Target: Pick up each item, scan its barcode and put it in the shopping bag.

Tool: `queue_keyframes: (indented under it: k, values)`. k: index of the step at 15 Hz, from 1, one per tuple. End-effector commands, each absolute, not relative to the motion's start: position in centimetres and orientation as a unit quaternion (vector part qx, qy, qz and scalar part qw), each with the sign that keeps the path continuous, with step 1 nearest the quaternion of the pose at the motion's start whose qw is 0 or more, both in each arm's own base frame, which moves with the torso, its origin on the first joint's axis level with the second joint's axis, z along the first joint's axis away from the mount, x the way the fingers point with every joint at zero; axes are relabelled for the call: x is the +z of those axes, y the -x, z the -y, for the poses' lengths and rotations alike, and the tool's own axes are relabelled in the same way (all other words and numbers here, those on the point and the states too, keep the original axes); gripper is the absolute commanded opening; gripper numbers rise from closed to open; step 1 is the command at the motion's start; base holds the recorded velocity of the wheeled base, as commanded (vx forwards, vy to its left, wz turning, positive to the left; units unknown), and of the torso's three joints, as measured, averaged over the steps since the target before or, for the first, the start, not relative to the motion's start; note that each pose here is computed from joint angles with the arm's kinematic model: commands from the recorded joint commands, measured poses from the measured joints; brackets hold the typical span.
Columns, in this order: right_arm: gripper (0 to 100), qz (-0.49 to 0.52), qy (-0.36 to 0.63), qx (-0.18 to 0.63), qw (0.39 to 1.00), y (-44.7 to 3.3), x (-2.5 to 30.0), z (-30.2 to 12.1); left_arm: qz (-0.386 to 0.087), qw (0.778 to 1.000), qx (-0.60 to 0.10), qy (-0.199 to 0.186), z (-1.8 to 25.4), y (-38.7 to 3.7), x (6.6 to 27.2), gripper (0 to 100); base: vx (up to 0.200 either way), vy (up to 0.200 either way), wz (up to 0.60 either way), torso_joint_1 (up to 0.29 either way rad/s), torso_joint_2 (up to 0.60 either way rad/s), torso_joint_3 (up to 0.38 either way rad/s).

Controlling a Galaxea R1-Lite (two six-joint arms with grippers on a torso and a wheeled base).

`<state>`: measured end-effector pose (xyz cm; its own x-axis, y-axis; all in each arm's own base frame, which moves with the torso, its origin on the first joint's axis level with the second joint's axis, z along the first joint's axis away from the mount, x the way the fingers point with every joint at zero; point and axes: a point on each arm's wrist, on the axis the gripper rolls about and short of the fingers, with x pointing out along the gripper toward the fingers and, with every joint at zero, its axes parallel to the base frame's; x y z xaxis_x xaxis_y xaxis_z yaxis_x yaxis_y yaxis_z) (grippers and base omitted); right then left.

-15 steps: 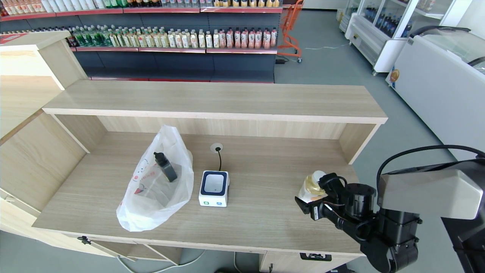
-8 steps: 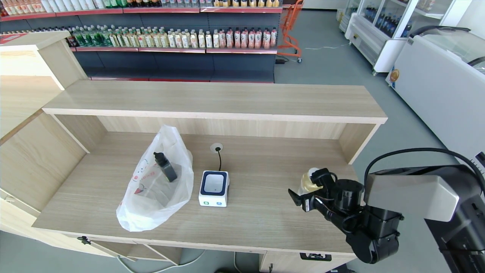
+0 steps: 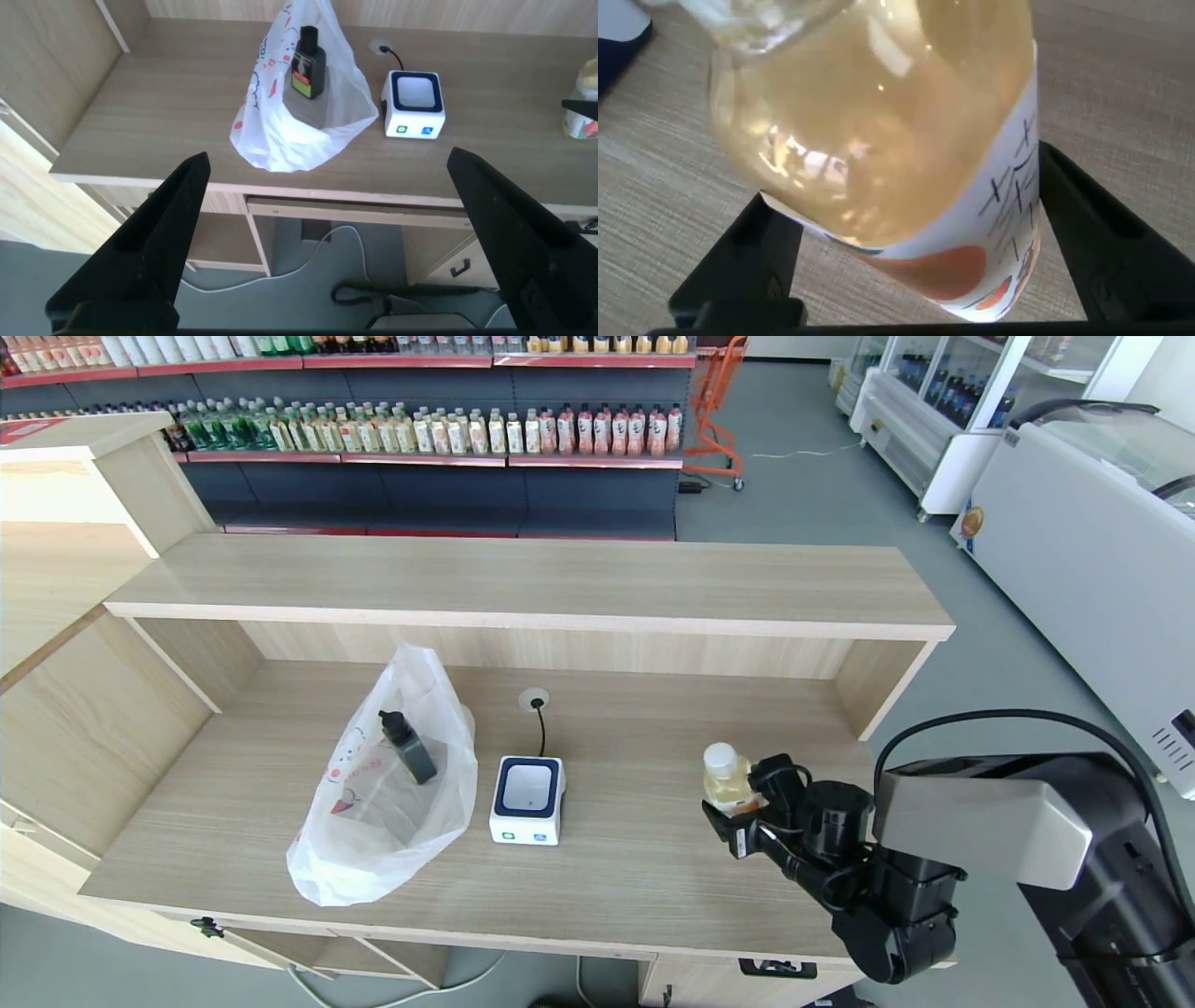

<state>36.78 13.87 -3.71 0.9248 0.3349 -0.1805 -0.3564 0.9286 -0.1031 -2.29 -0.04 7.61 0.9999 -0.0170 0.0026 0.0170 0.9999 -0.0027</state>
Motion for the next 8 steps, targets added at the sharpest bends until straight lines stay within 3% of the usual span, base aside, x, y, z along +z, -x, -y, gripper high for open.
queue_keyframes:
  k: [1, 8]
  values:
    - [0, -0.072, 0.065, 0.176, 0.980, -36.8, -3.0, -13.9, 0.002, 1.000, -0.008, 0.002, 0.0, 2.3, 7.6, 100, 0.000, 0.000, 0.00, 0.000, 0.00, 0.000]
    - [0, -0.061, 0.059, 0.175, 0.981, -36.3, -1.2, -13.5, 0.002, 1.000, -0.008, 0.002, 0.0, 2.3, 7.6, 100, 0.000, 0.000, 0.00, 0.000, 0.00, 0.000]
